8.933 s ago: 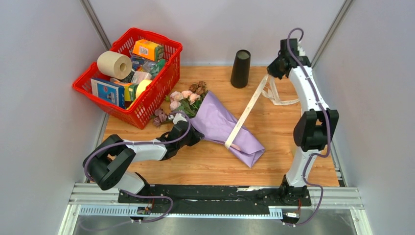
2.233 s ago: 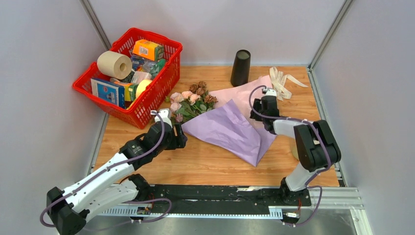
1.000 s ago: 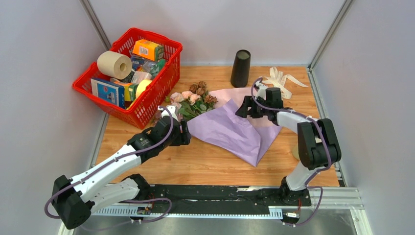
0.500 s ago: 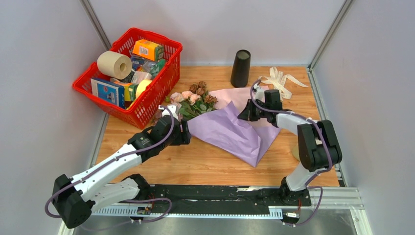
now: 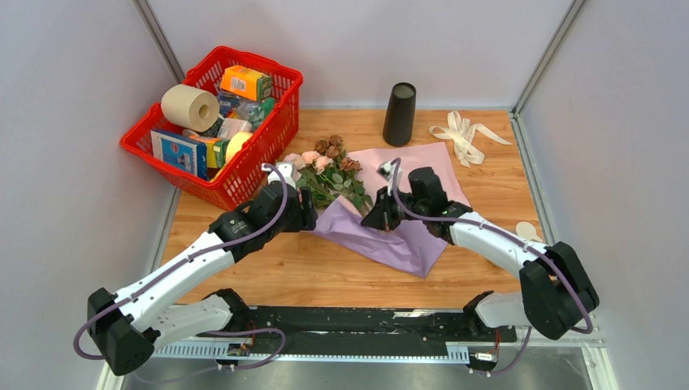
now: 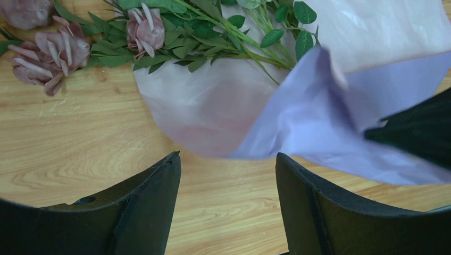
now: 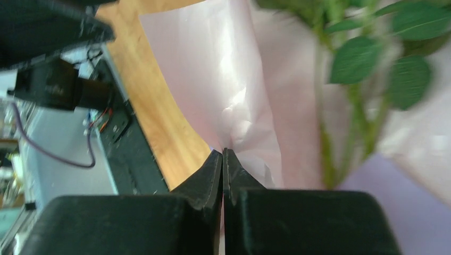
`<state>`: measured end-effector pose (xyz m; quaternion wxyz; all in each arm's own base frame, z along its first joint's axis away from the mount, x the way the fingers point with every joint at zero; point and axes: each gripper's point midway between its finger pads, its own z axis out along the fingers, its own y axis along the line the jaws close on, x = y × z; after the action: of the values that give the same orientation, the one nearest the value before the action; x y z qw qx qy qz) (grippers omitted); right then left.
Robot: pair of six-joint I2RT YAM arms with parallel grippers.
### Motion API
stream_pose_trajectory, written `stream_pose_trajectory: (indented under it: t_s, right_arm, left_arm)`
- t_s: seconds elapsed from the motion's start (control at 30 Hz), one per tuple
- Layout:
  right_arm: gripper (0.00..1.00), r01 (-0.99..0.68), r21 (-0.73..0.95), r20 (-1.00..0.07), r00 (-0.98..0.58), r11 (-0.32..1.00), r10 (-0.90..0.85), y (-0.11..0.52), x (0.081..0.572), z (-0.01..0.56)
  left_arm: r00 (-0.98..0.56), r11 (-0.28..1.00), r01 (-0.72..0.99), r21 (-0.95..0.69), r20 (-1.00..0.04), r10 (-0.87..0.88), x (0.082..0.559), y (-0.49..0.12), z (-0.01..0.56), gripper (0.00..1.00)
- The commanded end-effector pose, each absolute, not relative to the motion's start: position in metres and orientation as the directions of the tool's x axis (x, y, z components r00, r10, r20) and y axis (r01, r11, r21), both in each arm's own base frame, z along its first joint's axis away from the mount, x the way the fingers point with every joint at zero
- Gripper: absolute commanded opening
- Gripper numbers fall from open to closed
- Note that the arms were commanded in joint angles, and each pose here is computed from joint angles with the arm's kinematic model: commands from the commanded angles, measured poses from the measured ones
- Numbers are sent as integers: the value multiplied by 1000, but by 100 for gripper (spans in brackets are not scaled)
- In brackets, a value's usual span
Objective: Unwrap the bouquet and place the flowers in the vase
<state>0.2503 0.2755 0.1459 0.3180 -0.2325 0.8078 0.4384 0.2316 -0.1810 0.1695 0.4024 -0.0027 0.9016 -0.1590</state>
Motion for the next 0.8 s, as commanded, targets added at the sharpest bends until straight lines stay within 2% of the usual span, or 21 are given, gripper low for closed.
stream_pose_trajectory:
  t_s: [0.0, 0.2, 0.3, 0.37, 0.4, 0.47, 0.57, 0.77]
  right_arm:
    - [7, -674, 606, -692, -708, 423, -137, 304, 209, 149]
    - [20, -662, 629, -666, -730, 409, -157, 312, 176, 145]
    - [33, -656, 630, -670, -730, 415, -136, 306, 173, 153]
    - [48, -666, 642, -674, -726, 380, -134, 306, 165, 164]
    - [52, -675, 647, -680, -721, 356, -132, 307, 162, 172]
    - [53, -675, 661, -667, -729, 328, -154, 305, 152, 182]
    - [53, -703, 620, -720, -686, 350, -102, 300, 159, 206]
    - [49, -674, 499, -822, -567, 544, 52, 274, 208, 239]
  left_arm:
    - [-662, 948, 114, -296, -734, -150, 235, -180, 185, 73]
    - [-675, 934, 98, -344, -713, -191, 228, -181, 185, 73]
    - [-678, 925, 113, -363, -709, -195, 226, -185, 186, 73]
    - [-681, 922, 120, -368, -706, -192, 226, -186, 186, 72]
    - [-684, 923, 117, -367, -703, -193, 225, -186, 185, 71]
    - [-689, 924, 116, -364, -700, -189, 225, -186, 183, 71]
    - [-691, 926, 119, -359, -699, -182, 226, -187, 181, 71]
    - [-698, 917, 129, -378, -691, -187, 225, -192, 182, 70]
